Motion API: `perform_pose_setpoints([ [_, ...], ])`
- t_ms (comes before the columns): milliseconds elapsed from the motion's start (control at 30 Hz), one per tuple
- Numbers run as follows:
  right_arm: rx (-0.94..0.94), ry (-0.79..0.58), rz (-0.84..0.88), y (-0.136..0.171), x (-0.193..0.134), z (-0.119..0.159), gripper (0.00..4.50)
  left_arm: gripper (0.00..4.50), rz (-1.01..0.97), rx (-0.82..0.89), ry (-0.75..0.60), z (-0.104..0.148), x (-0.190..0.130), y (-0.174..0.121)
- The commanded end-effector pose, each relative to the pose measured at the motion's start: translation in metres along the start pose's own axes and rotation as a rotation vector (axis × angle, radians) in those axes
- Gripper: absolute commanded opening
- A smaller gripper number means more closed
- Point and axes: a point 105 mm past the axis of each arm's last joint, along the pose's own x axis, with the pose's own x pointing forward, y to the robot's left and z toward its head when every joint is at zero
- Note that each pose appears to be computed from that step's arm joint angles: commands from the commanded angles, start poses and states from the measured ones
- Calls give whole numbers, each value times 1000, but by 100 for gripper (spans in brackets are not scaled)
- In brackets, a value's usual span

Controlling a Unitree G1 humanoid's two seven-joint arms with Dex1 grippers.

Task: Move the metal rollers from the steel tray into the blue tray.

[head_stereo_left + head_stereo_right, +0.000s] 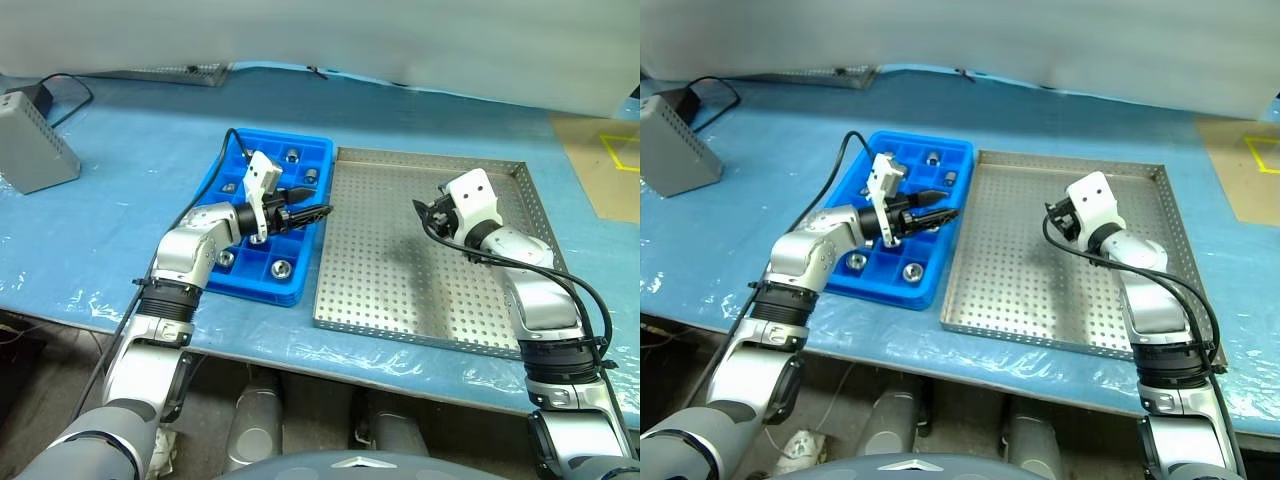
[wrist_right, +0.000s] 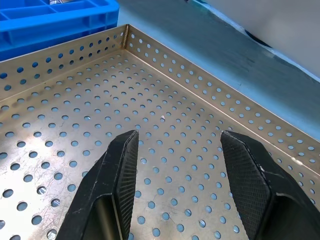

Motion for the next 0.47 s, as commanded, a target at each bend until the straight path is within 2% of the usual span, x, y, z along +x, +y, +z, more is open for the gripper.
perform_pose_setpoints([
  [33,-20,-51,-18,-3,-3,15,267,336,-18,42,-31,12,2,-3],
  [467,-20,-46,-23,-3,-4,13,267,336,-26,45,-26,12,4,-6],
])
